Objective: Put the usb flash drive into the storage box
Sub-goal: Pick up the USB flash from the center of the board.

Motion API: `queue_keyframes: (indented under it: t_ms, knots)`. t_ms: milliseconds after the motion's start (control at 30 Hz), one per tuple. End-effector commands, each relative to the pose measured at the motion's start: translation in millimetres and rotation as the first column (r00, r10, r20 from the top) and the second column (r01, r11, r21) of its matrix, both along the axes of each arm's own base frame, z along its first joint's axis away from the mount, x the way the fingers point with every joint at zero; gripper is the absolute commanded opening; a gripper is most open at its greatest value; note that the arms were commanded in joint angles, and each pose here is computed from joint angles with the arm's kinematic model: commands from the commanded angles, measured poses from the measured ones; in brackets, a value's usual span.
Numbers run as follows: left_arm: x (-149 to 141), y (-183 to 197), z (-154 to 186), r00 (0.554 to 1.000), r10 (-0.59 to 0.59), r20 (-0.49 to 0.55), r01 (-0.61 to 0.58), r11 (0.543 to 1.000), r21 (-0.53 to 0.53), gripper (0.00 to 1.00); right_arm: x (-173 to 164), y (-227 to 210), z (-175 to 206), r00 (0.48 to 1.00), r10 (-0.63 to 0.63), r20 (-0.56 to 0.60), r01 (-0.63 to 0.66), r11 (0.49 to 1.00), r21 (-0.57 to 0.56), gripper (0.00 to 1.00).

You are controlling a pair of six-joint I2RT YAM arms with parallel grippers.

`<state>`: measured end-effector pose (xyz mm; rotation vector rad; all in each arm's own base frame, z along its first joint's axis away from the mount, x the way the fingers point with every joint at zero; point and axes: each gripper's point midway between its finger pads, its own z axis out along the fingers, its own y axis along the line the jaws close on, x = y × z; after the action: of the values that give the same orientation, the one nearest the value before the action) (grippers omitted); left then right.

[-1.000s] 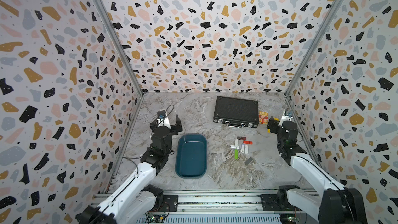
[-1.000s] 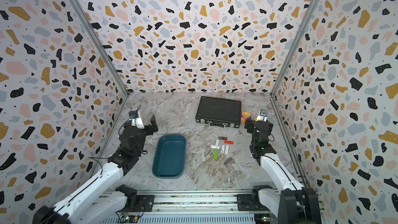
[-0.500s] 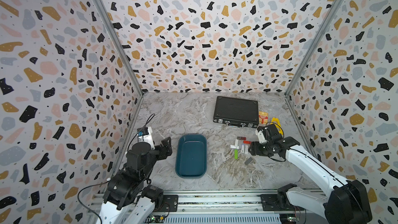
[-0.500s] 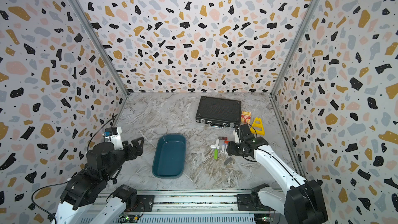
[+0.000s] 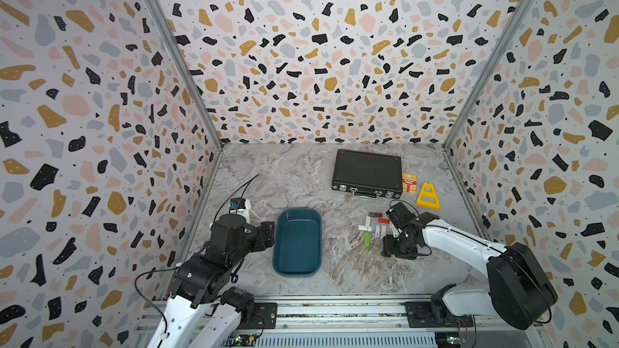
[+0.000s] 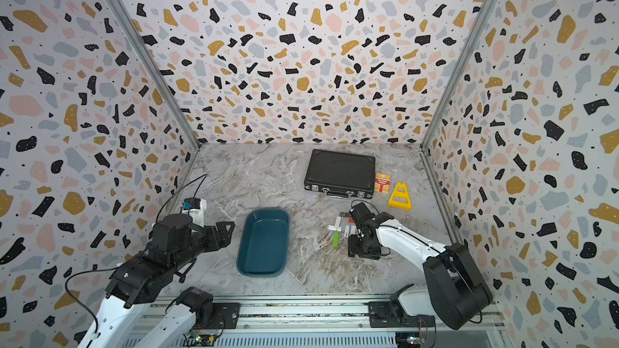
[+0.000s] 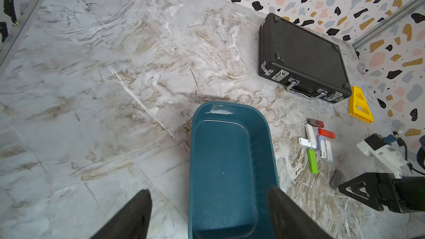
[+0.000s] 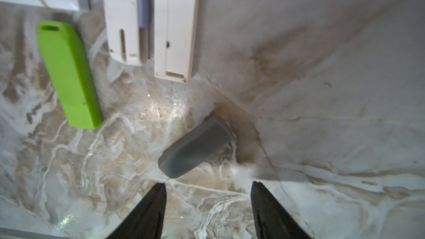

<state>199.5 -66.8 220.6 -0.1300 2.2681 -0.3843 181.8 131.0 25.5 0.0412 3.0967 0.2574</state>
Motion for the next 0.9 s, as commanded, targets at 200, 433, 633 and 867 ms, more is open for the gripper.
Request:
queue_keyframes:
  t_ms: [200,433,633,867]
  knots:
    - [3,-6,-6,0.999,-0.03,-0.021,0.03,1.0,-0.001,0.8,11,7,-4,0.999,-0.005,0.032,0.007,0.998,-0.058,0.62]
    - [2,-8,-5,0.999,-0.039,-0.013,0.039,0.999,-0.005,0.79,14,10,4,0.999,-0.002,0.05,0.004,0.999,-0.051,0.63]
    - [1,-7,-4,0.999,-0.039,-0.006,0.039,0.999,-0.008,0.79,21,12,9,0.997,-0.023,0.069,0.027,0.998,-0.052,0.66]
    - [1,-7,-4,0.999,-0.038,-0.004,0.038,0.999,-0.008,0.78,24,10,12,0.996,-0.036,0.082,0.042,0.997,-0.072,0.69]
